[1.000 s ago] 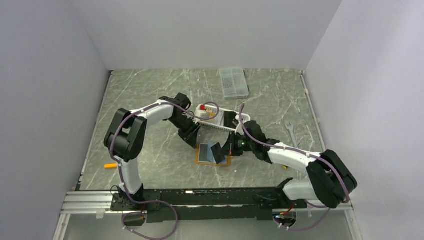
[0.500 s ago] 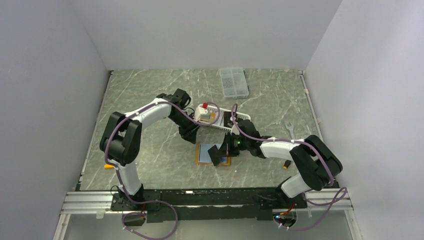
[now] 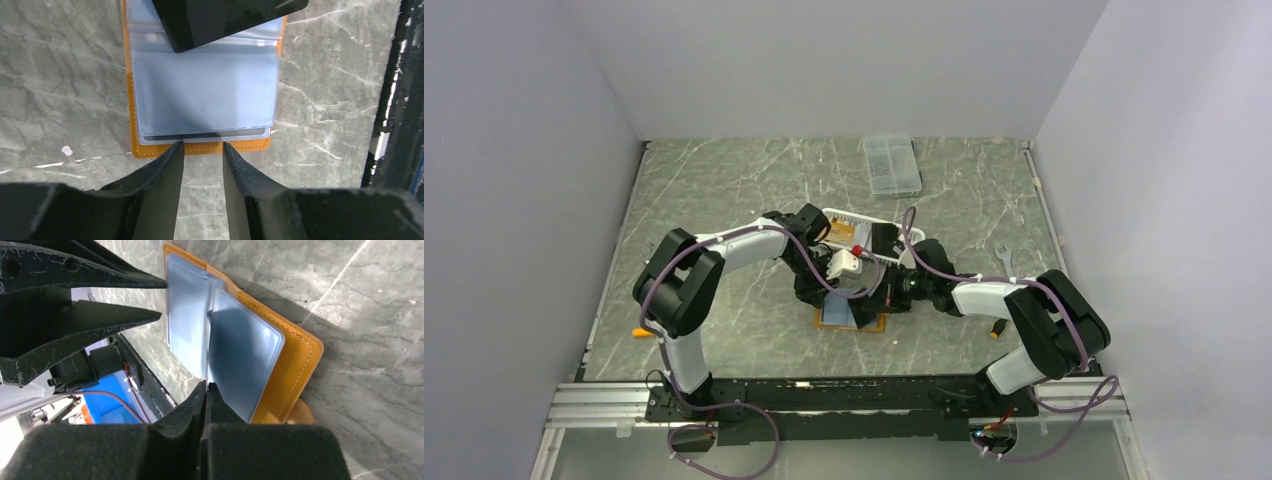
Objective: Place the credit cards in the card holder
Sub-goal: Turn over the card slot in the card holder, then insert the credit card into the card holder.
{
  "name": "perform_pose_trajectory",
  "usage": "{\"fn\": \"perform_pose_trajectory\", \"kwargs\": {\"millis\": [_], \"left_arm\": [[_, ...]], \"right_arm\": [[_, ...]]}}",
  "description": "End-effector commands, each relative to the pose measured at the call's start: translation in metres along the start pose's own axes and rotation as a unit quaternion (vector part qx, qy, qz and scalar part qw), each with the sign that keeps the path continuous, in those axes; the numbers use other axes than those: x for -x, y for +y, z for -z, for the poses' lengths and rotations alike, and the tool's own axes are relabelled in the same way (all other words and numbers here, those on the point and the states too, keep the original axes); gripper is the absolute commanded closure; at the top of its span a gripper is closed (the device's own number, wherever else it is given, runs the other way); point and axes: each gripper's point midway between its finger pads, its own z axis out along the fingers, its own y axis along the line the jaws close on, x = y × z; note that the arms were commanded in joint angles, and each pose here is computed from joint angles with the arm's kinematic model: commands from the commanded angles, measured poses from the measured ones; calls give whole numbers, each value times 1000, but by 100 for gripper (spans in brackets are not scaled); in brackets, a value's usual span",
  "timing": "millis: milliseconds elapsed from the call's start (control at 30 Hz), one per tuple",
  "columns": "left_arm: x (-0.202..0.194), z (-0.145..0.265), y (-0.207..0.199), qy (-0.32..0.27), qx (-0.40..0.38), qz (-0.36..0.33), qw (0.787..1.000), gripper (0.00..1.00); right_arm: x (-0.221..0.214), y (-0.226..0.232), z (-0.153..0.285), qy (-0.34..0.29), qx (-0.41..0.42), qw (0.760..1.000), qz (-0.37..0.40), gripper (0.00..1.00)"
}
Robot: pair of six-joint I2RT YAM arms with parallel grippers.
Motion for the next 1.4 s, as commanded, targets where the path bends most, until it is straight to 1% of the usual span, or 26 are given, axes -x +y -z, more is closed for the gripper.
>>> {"fn": "perform_pose_trajectory", "kwargs": {"millis": [0, 333, 700, 867, 1233, 1367], "left_arm": [[12, 7, 13, -5, 36, -54, 998, 60], [0, 0, 18, 28, 62, -38, 997, 62], [5, 9, 2, 8, 53, -16, 998, 63], [1, 4, 3, 19, 50, -1, 999, 65], [-16, -7, 2, 56, 59, -6, 997, 68], [-20, -9, 1, 60, 59, -10, 996, 69]], "right_arm": [[2, 12, 1, -1, 31, 1000, 7, 100], [0, 6, 1, 3, 23, 1000, 1, 100], [-7, 3, 6, 5, 18, 1000, -2, 100], [-6, 3, 4, 3, 23, 1000, -6, 100], [2, 7, -5, -2, 44, 999, -13, 100], [3, 6, -7, -5, 46, 999, -17, 100]]}}
